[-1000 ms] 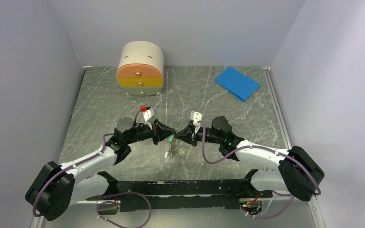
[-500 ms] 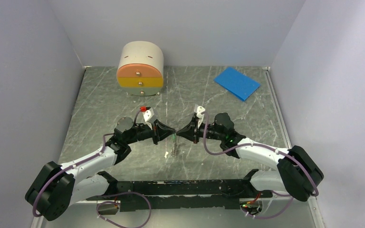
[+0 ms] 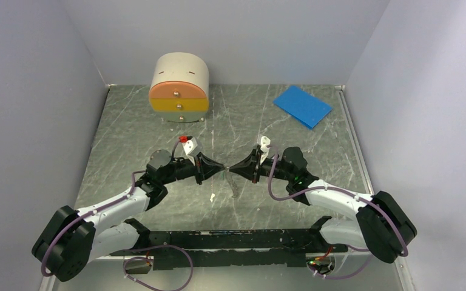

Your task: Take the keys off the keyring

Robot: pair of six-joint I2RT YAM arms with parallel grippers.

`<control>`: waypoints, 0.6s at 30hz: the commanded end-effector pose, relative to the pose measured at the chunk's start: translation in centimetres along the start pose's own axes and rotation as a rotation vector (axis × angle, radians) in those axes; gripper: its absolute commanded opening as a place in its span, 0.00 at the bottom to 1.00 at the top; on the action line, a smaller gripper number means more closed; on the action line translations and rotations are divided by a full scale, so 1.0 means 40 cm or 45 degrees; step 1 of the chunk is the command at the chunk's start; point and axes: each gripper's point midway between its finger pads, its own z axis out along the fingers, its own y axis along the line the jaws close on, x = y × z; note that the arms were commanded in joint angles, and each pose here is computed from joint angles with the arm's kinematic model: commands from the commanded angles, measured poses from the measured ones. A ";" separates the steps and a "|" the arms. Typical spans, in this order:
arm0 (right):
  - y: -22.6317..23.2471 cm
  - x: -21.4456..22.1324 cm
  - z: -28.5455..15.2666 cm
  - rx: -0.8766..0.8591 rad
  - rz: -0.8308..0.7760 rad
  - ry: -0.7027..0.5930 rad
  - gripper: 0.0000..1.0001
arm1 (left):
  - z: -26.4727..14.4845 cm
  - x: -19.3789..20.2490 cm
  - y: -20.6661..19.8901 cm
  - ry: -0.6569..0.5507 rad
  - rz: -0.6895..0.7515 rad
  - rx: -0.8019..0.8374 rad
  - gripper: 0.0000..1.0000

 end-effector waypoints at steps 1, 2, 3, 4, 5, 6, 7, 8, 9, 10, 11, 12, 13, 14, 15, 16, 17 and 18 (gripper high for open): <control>0.005 -0.093 -0.003 -0.017 -0.124 -0.181 0.00 | 0.004 0.011 0.005 0.030 -0.053 -0.013 0.02; 0.001 -0.094 -0.001 -0.012 -0.121 -0.182 0.00 | 0.004 0.015 0.004 0.035 -0.060 -0.010 0.03; 0.000 -0.097 0.001 -0.010 -0.117 -0.185 0.00 | 0.005 0.019 0.005 0.040 -0.064 -0.010 0.02; 0.000 -0.101 0.002 -0.008 -0.117 -0.193 0.00 | 0.004 0.026 0.008 0.048 -0.070 -0.015 0.02; -0.003 -0.106 0.001 -0.001 -0.116 -0.205 0.00 | 0.004 0.029 0.008 0.052 -0.072 -0.015 0.02; -0.005 -0.109 0.001 0.006 -0.114 -0.216 0.00 | 0.005 0.033 0.008 0.054 -0.076 -0.013 0.03; -0.006 -0.111 0.002 0.009 -0.111 -0.224 0.00 | 0.007 0.031 0.007 0.048 -0.076 -0.006 0.03; -0.006 -0.110 0.003 0.007 -0.104 -0.229 0.00 | 0.009 0.030 0.005 0.043 -0.079 0.003 0.03; -0.003 -0.109 0.005 -0.004 -0.103 -0.235 0.00 | 0.013 0.030 0.002 0.036 -0.085 0.019 0.02; 0.000 -0.110 0.005 -0.014 -0.102 -0.245 0.00 | 0.017 0.029 -0.002 0.030 -0.092 0.036 0.03; 0.001 -0.109 0.006 -0.019 -0.093 -0.255 0.00 | 0.021 0.033 -0.003 0.029 -0.105 0.049 0.03; 0.002 -0.111 0.006 -0.022 -0.088 -0.266 0.00 | 0.025 0.034 -0.004 0.025 -0.113 0.063 0.03; 0.003 -0.112 0.007 -0.027 -0.084 -0.272 0.00 | 0.028 0.038 -0.006 0.024 -0.123 0.074 0.03; 0.004 -0.111 0.009 -0.035 -0.082 -0.271 0.00 | 0.030 0.040 -0.006 0.023 -0.130 0.081 0.03; 0.004 -0.109 0.011 -0.040 -0.078 -0.262 0.00 | 0.031 0.041 -0.007 0.021 -0.133 0.086 0.02; 0.003 -0.107 0.012 -0.040 -0.077 -0.251 0.00 | 0.031 0.040 -0.008 0.015 -0.130 0.086 0.03; 0.002 -0.103 0.013 -0.038 -0.073 -0.237 0.00 | 0.029 0.038 -0.006 0.010 -0.125 0.079 0.03; 0.000 -0.096 0.013 -0.033 -0.064 -0.218 0.00 | 0.028 0.036 -0.002 0.010 -0.118 0.066 0.03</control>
